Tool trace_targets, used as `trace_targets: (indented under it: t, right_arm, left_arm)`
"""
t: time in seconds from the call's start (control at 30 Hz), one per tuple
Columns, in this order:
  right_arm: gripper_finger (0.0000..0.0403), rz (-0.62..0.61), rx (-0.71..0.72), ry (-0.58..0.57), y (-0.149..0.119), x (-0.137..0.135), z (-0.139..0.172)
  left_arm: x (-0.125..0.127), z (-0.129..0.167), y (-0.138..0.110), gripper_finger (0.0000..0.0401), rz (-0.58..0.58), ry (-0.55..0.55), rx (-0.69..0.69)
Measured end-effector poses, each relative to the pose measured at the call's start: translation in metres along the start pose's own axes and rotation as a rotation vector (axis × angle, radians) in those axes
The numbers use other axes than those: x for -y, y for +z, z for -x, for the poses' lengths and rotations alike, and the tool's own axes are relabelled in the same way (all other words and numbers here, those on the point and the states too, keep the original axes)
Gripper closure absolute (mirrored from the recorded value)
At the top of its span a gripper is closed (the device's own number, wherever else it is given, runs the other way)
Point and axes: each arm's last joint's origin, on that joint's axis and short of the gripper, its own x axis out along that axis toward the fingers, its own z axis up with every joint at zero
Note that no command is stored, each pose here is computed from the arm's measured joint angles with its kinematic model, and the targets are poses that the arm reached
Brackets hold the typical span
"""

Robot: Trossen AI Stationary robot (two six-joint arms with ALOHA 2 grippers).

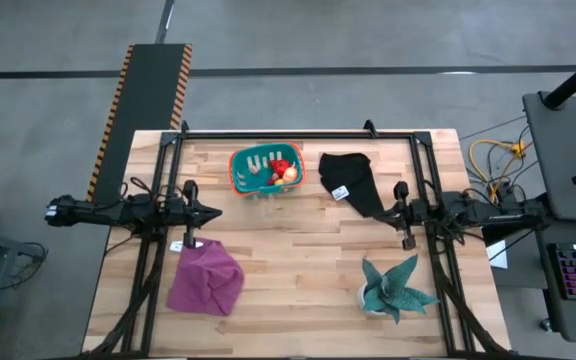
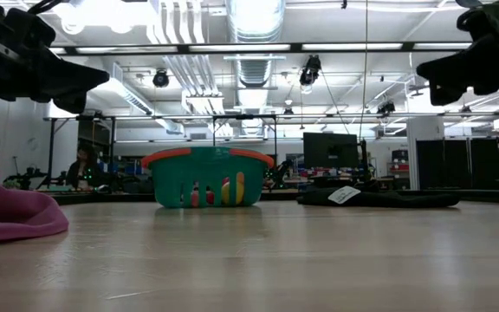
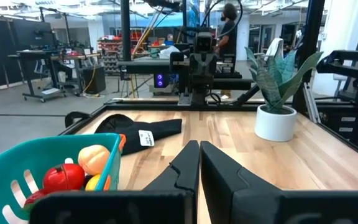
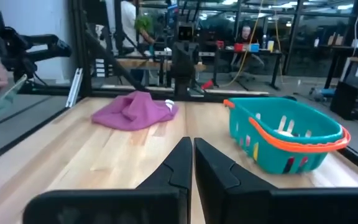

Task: Pick and placing Produce into tupperware
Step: Return to Home Position

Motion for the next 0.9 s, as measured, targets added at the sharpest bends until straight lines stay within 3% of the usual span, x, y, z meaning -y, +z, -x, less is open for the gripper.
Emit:
trace_targets:
  t: [0.37,0.9]
  right_arm:
    - [0.0394,-0.006,-0.015,0.002,-0.0014,-0.0001,-0.001]
    - [0.0394,0.089,-0.042,-0.003,-0.0033,0.0,-0.0028]
  left_arm:
    - [0.0003,-0.0005,-0.0012,0.0401,-0.021,-0.006,-0.012]
    - [0.0004,-0.0019,-0.0031,0.0401,-0.025,-0.003,-0.032]
